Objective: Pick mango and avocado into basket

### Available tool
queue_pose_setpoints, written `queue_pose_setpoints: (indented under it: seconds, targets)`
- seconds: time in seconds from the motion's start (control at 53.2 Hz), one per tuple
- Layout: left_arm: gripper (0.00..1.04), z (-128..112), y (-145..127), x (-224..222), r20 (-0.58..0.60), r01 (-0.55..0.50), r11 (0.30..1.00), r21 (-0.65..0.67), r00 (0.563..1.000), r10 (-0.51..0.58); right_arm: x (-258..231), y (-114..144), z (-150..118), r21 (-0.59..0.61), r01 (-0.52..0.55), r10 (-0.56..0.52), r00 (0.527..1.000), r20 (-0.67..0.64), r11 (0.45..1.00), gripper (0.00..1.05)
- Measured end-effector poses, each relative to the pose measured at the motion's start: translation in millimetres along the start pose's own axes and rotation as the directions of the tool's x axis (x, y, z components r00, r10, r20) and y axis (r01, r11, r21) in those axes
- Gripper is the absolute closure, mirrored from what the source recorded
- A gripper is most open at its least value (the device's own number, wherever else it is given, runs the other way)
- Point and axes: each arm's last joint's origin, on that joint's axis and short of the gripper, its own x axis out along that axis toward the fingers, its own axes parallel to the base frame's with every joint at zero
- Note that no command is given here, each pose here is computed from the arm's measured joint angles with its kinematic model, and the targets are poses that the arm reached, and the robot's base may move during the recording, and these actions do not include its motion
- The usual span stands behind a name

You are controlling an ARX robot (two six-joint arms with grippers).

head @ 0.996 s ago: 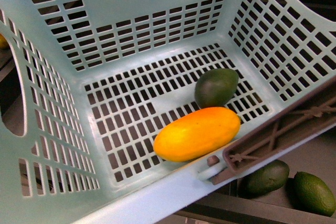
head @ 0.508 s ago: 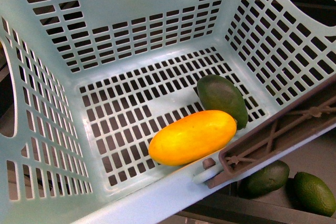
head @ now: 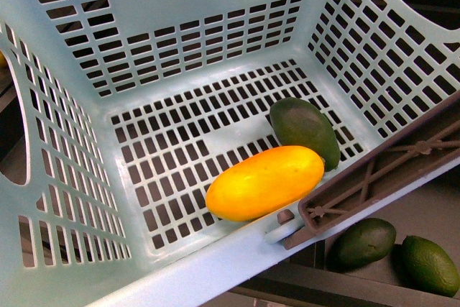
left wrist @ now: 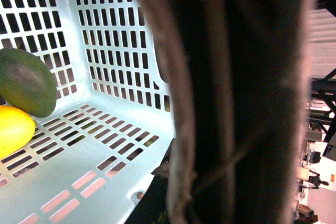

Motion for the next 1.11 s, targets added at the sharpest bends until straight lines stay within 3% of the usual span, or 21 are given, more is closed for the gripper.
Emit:
queue_pose_setpoints:
  seconds: [0.414,1.109]
  targets:
    - [1.0,0,0,0,-0.002,0.001,1.0,-0.001,1.0,-0.001,-19,-10,-12,0.001,0.015,-0.015,1.0,0.017,1.0,1.03]
    - [1.0,0,0,0,-0.002,0.001,1.0,0.0,1.0,-0.001,-37,-9,-9,0.0,0.012,-0.012,0.999,0.031,1.0,1.03]
